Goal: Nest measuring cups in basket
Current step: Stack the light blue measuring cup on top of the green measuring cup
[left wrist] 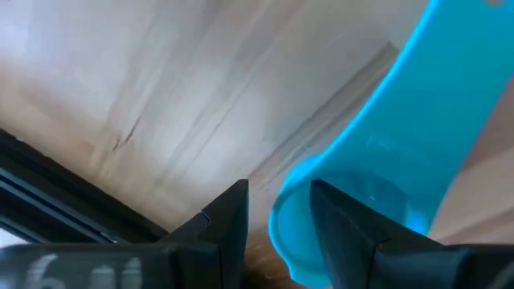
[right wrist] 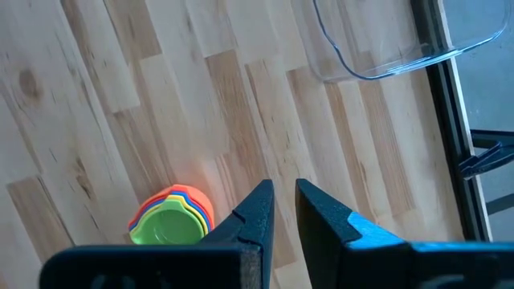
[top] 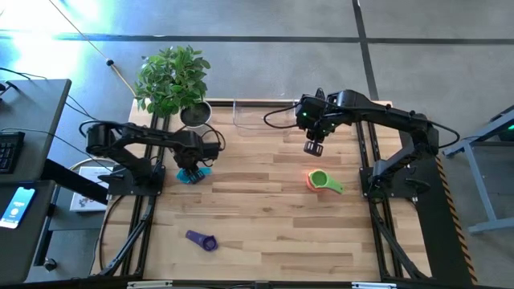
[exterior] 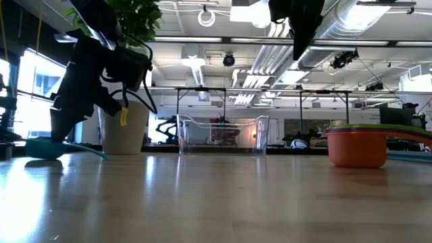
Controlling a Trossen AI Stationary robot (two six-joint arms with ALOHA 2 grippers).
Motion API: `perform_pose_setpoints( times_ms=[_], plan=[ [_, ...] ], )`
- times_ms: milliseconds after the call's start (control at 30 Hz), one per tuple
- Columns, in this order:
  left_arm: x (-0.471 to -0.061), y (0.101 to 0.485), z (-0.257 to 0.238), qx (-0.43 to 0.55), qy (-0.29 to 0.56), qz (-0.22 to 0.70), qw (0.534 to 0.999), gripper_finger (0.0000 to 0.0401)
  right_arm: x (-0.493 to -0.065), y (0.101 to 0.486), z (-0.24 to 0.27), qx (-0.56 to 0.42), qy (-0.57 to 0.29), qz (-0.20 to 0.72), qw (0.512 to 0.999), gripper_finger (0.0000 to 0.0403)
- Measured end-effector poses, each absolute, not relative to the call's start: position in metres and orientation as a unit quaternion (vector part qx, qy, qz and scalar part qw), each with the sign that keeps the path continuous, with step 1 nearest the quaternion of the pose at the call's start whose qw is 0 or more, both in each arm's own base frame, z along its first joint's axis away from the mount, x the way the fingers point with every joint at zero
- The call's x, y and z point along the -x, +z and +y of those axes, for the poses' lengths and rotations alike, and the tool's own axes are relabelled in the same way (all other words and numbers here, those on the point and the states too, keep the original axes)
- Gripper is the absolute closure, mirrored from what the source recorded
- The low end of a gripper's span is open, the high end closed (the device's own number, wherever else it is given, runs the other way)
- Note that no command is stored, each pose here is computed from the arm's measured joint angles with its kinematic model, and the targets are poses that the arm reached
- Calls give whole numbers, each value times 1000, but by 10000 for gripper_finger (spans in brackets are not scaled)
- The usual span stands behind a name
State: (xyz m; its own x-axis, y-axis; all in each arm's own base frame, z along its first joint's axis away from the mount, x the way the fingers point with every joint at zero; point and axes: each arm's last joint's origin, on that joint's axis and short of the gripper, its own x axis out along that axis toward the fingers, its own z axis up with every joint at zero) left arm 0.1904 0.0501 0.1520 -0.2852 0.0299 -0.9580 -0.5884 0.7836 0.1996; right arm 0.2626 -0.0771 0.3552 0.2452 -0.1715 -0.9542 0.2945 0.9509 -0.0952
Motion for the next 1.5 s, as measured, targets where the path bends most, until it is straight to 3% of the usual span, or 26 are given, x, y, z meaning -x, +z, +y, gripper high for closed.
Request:
perform_pose_setpoints(
  times_ms=[167,467,733,1067,1500],
  plan=[
    [-192,147,50,188,272,759,560,287,-263,355,-77,-53,-149,596,787,357],
    [-197,146,49,188,265,750,576,390,-263,355,-77,-53,-149,596,787,357],
    [-222,170,42,193,259,708,628,396,-263,355,-77,-52,-149,593,790,357],
    [-286,216,36,211,216,546,782,397,-267,356,-78,-51,-151,578,800,357],
    [-353,198,25,162,162,552,802,397,-268,357,-79,-51,-152,573,804,357]
  ],
)
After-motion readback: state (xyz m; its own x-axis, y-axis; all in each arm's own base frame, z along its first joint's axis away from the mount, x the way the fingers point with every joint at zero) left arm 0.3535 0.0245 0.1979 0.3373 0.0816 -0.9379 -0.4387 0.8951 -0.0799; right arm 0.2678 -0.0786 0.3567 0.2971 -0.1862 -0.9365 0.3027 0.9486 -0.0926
